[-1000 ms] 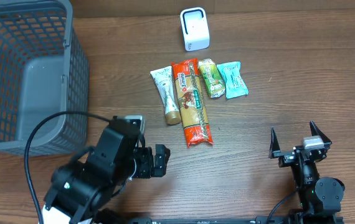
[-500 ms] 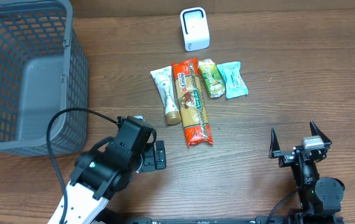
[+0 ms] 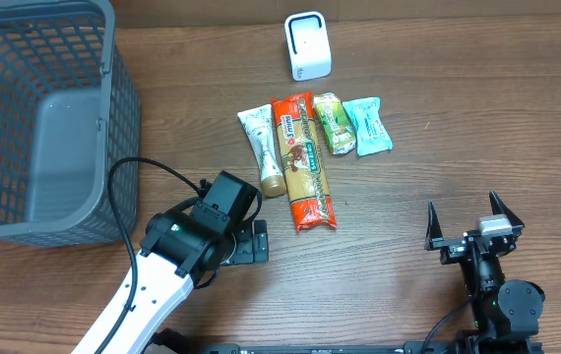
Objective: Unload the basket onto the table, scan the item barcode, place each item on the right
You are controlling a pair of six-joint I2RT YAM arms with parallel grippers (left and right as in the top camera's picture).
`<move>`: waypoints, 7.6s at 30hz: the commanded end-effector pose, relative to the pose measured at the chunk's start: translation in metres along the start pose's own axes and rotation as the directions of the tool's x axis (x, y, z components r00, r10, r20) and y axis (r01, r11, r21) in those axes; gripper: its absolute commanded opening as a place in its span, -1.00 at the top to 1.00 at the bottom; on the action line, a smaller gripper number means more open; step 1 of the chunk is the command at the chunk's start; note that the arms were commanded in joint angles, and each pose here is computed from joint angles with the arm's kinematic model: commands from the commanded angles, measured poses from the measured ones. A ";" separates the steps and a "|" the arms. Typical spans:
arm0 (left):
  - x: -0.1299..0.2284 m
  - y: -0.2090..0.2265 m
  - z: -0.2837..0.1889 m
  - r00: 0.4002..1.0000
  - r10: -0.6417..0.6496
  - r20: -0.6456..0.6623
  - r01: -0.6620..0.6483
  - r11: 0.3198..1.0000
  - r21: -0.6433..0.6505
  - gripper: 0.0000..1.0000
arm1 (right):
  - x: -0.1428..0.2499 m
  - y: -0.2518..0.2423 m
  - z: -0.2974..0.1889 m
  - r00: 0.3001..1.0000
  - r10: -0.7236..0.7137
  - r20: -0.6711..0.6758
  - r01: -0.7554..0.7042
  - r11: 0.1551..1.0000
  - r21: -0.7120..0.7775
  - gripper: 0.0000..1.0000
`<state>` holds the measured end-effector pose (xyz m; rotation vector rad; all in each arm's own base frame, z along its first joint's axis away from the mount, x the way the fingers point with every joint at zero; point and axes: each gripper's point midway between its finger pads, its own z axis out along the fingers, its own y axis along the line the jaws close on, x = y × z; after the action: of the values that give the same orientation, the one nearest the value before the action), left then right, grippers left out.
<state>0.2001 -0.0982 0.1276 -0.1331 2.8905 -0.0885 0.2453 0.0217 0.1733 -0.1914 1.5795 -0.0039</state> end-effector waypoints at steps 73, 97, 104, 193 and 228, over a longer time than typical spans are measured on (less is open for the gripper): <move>0.037 0.027 -0.082 0.890 -0.150 0.431 -0.019 0.932 0.362 -0.99 | -0.010 0.032 -0.003 0.998 -0.005 0.062 0.016 0.982 -0.186 -1.00; 0.041 0.029 -0.079 0.898 -0.143 0.417 -0.014 0.936 0.351 -0.99 | -0.168 0.098 -0.102 0.798 0.186 0.573 0.242 0.772 -0.588 -1.00; 0.041 0.029 -0.079 0.898 -0.143 0.417 -0.014 0.936 0.351 -0.99 | -0.212 0.082 -0.089 0.859 0.095 0.504 0.212 0.829 -0.518 -1.00; 0.041 0.029 -0.079 0.898 -0.143 0.417 -0.014 0.936 0.351 -0.99 | 0.164 0.094 0.242 0.326 0.228 -0.917 -0.335 0.936 0.113 -0.70; 0.041 0.029 -0.079 0.898 -0.143 0.417 -0.014 0.936 0.351 -0.99 | 0.006 0.125 0.265 0.527 0.253 -0.812 -0.589 0.797 -0.134 0.56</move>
<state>0.1398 -0.0684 0.1928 -0.1598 2.3747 -0.5003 0.4813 0.1434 0.0787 0.0084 2.6532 0.4828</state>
